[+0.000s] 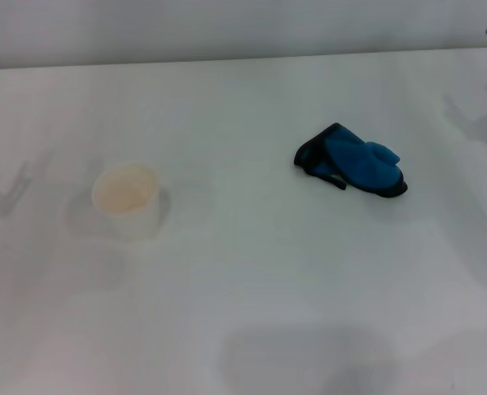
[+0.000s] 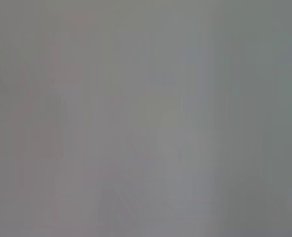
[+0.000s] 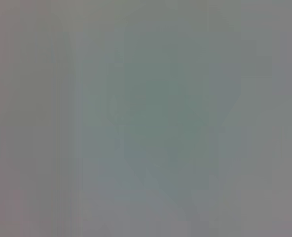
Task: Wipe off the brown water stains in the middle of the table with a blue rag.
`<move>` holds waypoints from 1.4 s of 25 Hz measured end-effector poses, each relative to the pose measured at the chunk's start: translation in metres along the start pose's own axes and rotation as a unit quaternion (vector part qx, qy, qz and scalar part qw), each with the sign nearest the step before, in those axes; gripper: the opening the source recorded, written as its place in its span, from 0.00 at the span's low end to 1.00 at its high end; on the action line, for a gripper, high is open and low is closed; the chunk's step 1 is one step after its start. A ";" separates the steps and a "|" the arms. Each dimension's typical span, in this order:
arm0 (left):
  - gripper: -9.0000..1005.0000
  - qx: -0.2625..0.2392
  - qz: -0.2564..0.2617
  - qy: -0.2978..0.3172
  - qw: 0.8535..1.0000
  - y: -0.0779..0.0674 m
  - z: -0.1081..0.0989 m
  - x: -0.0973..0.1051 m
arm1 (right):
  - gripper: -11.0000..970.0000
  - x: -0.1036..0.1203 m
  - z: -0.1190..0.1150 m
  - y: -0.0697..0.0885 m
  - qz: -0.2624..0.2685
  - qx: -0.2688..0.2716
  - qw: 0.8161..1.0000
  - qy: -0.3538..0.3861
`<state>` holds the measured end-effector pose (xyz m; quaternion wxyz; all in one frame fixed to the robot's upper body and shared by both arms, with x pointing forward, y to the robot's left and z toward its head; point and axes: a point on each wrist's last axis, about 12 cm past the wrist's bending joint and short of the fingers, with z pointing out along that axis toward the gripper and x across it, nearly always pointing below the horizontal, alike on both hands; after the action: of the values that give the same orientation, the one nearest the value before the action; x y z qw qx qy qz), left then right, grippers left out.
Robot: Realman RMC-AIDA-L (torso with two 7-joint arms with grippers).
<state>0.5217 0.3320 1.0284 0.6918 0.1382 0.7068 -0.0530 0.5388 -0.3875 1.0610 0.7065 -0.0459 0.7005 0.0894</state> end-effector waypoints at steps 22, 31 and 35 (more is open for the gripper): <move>0.87 0.007 -0.012 -0.004 1.000 -0.008 0.004 0.000 | 0.90 0.044 -0.035 0.011 -0.027 0.074 0.996 0.037; 0.87 0.009 -0.020 -0.015 1.000 -0.010 0.001 0.000 | 0.90 0.046 -0.041 0.010 -0.025 0.080 0.996 0.040; 0.87 0.010 -0.021 -0.018 1.000 -0.010 0.001 0.000 | 0.90 0.046 -0.042 0.010 -0.025 0.081 0.996 0.040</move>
<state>0.5196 0.3223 1.0275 0.7016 0.1293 0.6966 -0.0767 0.4956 -0.3833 1.0150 0.6816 -0.0101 0.7315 0.0128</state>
